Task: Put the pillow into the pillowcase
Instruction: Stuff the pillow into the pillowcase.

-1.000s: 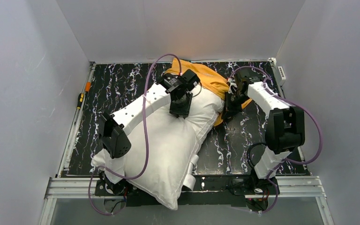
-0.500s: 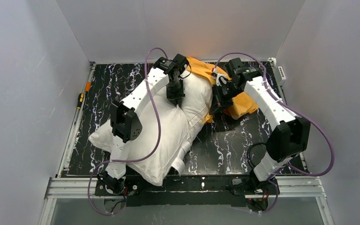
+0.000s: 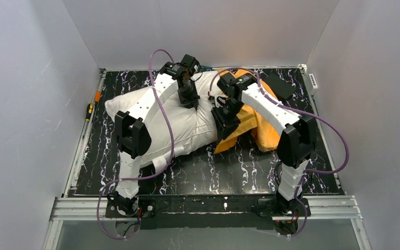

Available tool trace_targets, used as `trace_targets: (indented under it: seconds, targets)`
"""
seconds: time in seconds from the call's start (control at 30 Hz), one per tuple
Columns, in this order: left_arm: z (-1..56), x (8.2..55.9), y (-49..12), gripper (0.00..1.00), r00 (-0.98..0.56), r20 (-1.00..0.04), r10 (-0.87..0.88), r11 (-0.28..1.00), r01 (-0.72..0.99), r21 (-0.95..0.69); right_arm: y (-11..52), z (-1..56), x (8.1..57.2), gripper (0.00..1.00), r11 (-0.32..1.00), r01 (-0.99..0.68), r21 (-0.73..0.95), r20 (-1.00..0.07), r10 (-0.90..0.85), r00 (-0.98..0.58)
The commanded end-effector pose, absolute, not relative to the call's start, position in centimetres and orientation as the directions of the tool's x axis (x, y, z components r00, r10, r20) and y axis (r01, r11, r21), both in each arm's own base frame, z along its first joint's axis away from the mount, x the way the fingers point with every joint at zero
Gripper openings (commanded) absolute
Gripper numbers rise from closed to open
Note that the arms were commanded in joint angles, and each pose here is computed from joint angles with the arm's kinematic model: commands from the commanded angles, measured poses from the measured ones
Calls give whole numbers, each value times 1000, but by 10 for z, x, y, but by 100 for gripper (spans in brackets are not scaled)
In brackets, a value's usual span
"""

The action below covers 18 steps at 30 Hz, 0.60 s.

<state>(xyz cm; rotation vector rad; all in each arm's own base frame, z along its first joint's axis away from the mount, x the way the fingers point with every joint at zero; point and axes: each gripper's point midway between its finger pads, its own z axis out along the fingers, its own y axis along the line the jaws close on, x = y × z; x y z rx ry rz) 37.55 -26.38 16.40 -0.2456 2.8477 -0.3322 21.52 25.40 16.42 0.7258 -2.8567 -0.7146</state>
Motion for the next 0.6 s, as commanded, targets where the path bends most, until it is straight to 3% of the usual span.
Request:
trace_targets:
  seconds: [0.0,0.1,0.23,0.33,0.47,0.57]
  targets:
    - [189,395,-266,25,-906,-356,-229,930,-96,-355,272,217,239,48,726,-532,435,-232,-481,-846]
    - [207,380,-242,51,-897,-379,-227,931,-86,-355,269,255,262,72,739,-557,380,-406,-408,-818]
    - [235,359,-204,69,-877,-420,-234,926,-70,-370,247,295,292,89,805,-516,293,-558,-295,-776]
    - [251,340,-170,82,-854,-462,-239,932,-68,-356,224,301,313,91,863,-450,229,-591,-244,-769]
    - [253,316,-114,88,-833,-459,-309,934,-174,-312,201,284,332,89,906,-397,144,-554,-259,-792]
    - [236,293,-73,89,-831,-398,-389,913,-291,-285,191,270,345,78,926,-365,93,-531,-264,-805]
